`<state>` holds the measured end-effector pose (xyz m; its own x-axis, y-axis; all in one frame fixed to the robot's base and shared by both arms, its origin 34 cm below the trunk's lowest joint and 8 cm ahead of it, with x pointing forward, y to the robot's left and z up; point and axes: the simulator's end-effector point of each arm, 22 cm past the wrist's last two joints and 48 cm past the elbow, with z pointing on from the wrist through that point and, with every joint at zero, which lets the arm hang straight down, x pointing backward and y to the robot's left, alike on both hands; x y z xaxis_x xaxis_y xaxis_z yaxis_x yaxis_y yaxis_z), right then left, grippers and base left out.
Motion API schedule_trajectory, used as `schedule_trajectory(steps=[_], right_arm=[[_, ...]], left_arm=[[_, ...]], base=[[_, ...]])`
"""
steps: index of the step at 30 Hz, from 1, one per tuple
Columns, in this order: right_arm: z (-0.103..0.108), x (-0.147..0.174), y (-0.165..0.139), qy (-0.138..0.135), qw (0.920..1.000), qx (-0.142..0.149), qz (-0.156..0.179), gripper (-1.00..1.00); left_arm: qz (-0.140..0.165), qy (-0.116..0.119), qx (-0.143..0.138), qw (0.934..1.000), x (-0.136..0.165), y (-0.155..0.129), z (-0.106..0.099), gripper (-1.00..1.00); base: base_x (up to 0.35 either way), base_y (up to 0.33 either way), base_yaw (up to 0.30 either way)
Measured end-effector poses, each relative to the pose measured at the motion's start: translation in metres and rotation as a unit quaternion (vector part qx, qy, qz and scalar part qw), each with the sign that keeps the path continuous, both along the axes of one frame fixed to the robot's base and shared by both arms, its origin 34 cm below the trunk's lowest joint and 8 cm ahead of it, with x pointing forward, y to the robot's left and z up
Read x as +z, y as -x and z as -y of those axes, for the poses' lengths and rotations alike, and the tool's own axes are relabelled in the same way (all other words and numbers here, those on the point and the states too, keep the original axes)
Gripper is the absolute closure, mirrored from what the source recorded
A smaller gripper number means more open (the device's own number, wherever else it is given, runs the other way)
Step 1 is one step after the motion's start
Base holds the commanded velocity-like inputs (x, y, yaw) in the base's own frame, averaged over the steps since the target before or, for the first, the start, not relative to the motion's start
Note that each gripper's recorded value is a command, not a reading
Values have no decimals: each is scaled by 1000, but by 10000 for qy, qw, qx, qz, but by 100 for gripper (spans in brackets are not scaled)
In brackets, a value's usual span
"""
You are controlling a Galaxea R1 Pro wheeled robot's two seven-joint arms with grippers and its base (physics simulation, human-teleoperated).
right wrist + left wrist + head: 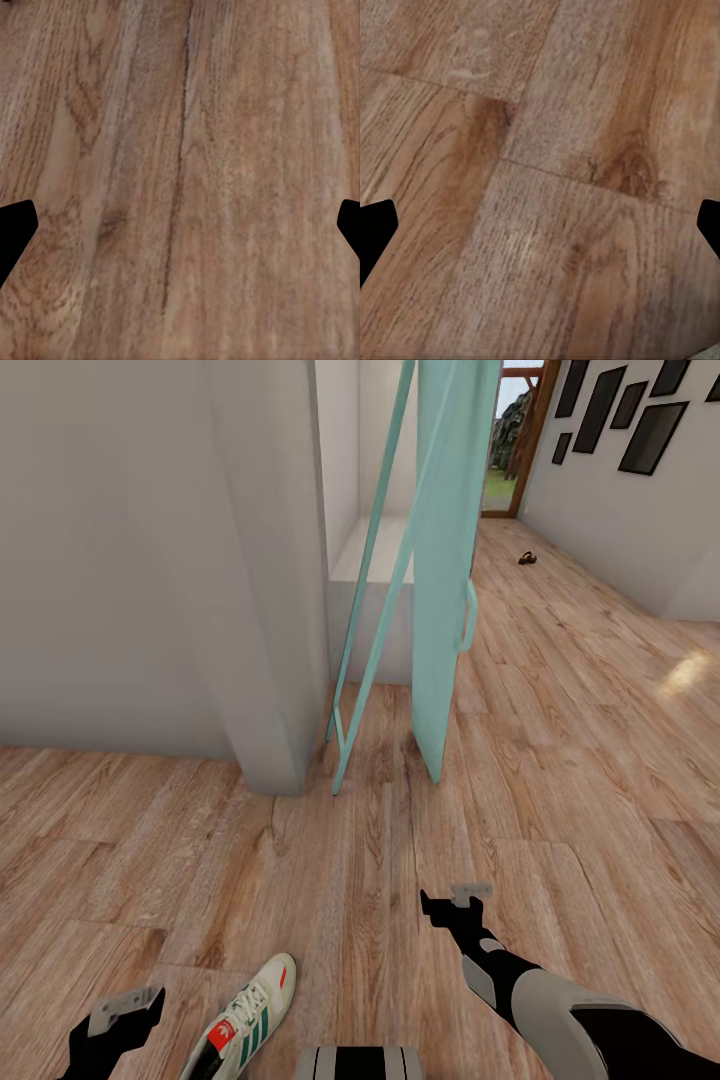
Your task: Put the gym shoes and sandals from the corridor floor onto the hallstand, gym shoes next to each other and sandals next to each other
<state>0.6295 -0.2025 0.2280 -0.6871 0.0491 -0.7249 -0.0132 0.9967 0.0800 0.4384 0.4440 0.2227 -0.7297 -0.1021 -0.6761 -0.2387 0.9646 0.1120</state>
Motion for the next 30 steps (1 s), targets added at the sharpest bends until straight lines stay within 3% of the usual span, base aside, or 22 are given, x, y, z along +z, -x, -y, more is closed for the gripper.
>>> schedule_trajectory(steps=[6,30], right_arm=[[-2,7,-9,-25,9999,-22,168,-100],[-1,8,-4,-23,9996,-27,283,-100]], left_arm=[[-169,97,-67,9998,-9,21,9,-100],[-233,92,-75,9997,-11,29,9,-100]], base=[[0,0,0],[0,0,0]])
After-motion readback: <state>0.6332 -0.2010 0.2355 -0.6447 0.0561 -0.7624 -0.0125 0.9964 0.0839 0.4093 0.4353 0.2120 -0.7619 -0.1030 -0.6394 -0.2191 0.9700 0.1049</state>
